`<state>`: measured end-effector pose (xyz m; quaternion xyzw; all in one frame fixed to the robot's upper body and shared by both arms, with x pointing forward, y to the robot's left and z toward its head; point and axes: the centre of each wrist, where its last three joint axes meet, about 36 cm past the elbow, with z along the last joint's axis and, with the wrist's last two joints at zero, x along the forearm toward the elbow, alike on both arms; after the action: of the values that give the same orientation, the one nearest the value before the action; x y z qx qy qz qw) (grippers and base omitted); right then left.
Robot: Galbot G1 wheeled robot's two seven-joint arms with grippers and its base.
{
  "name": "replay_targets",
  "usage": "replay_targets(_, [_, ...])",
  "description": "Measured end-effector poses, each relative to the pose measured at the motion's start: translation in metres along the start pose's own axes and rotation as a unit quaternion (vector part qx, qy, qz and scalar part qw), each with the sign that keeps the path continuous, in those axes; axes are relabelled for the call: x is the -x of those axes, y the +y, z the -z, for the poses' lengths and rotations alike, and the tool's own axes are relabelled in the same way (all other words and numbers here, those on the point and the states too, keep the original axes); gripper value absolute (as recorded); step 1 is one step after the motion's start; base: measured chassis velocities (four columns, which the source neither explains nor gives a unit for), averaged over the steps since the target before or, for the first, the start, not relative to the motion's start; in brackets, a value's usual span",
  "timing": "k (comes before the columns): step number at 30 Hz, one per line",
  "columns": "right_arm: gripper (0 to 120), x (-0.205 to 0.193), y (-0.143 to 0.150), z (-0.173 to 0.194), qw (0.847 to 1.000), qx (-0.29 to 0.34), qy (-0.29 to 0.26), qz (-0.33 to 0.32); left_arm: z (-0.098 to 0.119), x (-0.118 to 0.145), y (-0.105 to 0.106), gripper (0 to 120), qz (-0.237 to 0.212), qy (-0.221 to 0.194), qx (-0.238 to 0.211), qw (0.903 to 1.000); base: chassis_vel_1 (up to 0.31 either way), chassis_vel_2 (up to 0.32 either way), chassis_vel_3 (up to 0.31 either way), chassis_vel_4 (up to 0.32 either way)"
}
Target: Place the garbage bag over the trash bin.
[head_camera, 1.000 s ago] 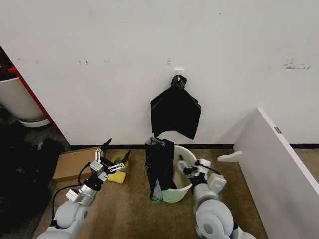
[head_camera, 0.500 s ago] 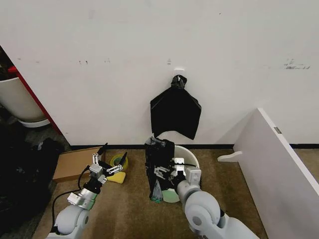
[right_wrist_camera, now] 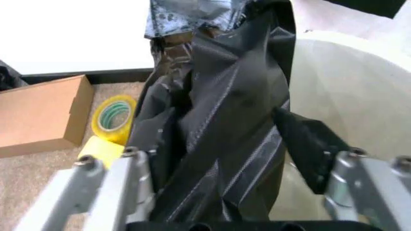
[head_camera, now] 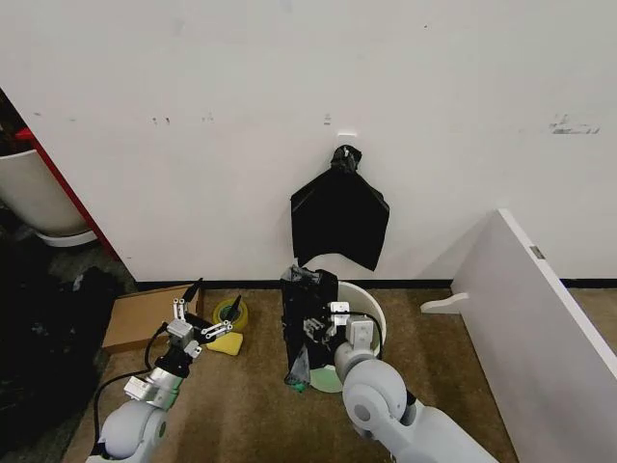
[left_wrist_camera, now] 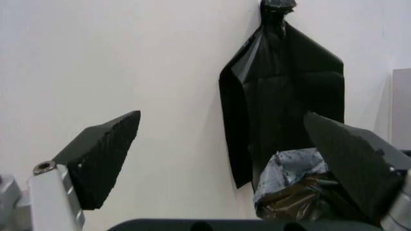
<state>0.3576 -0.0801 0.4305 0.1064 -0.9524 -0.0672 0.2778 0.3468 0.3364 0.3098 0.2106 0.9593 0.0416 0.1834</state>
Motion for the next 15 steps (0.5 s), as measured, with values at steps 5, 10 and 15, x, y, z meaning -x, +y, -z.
replay_targets(5, [32,0.002,-0.006,-0.001,1.0,0.011,0.004,-0.009,-0.004,0.003,-0.01,100,-0.003,0.0,-0.013,0.9999,0.0,0.0,0.0,0.0])
replay_targets(10, [18,0.001,-0.012,-0.002,1.0,0.017,0.005,-0.012,-0.007,0.006,-0.027,100,-0.007,0.007,-0.046,0.9989,0.0,0.0,0.0,0.0])
replay_targets(15, [0,-0.001,-0.02,-0.002,1.0,0.022,-0.006,-0.013,0.002,0.019,-0.043,100,-0.015,0.039,-0.104,0.9937,0.0,0.0,0.0,0.0])
